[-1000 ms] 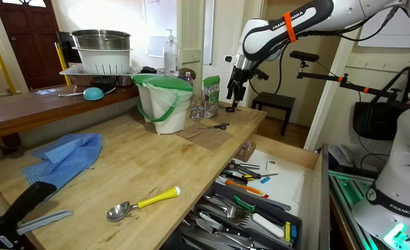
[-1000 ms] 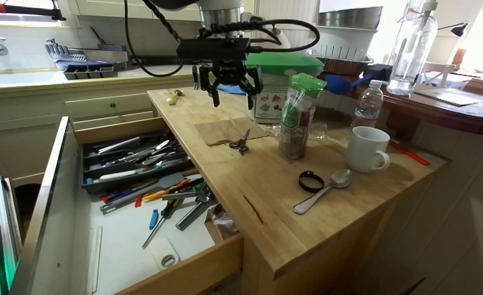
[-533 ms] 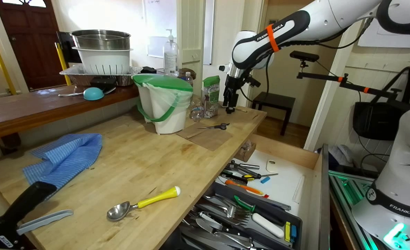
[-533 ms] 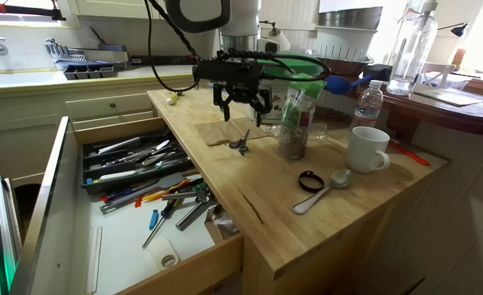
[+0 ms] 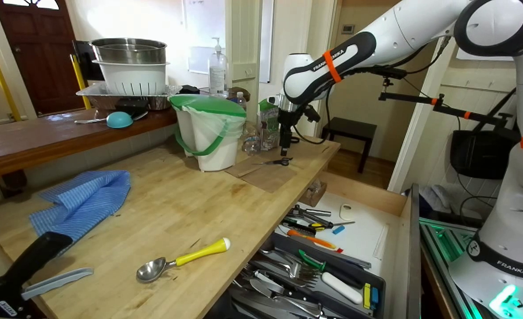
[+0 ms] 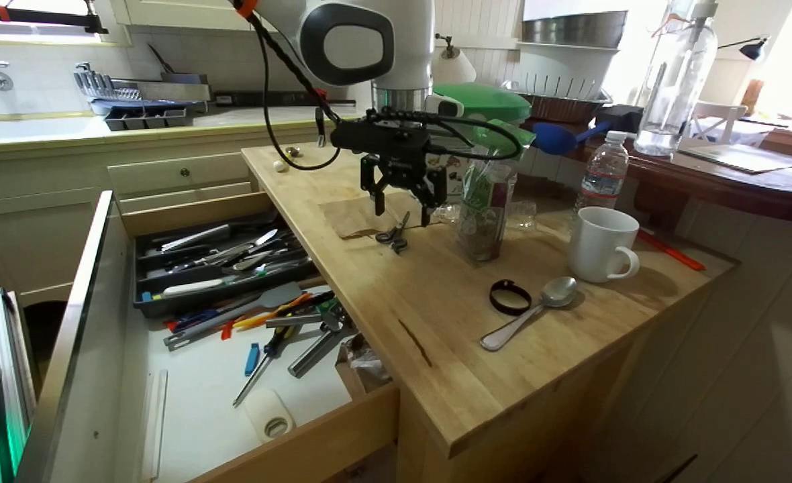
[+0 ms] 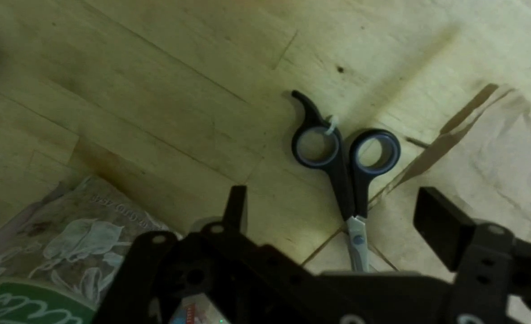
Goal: Pick up the scissors and place it in the right panel of the cutlery holder in the drawer
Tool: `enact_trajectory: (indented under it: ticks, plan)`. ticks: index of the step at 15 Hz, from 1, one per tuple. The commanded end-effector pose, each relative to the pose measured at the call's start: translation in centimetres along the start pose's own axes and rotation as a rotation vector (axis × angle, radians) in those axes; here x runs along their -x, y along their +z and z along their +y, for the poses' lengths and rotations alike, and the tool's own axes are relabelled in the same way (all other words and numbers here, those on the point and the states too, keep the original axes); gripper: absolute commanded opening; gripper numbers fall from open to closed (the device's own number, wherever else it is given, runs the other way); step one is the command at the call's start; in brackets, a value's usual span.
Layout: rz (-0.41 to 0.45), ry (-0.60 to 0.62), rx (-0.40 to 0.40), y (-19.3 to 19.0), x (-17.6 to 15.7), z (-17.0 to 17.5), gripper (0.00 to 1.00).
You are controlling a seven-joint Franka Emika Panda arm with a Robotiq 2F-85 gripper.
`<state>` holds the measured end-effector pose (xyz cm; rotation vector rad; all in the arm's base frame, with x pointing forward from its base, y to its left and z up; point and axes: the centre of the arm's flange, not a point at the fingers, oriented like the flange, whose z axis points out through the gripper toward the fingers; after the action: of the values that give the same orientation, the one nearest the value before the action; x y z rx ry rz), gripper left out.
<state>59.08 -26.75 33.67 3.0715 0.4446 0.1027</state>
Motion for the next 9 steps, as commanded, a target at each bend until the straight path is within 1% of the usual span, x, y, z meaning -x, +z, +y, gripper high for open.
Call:
enact_trajectory:
  ticks: [1, 3, 4, 5, 6, 7, 9]
  plan:
    - [0.063, 0.062, 0.067, -4.4, 1.4, -1.7, 1.0]
    - [0.133, 0.135, 0.148, -8.2, 3.6, -2.1, 1.0]
    - [0.17, 0.182, 0.151, -10.1, 5.1, -1.2, 1.0]
    - [0.191, 0.232, 0.175, -11.2, 5.7, -0.5, 1.0]
    - [0.187, 0.248, 0.196, -12.0, 6.1, -0.1, 1.0]
    - [0.19, 0.252, 0.197, -12.5, 6.5, 0.3, 1.0]
    - [0.191, 0.256, 0.169, -12.7, 7.0, 1.0, 1.0]
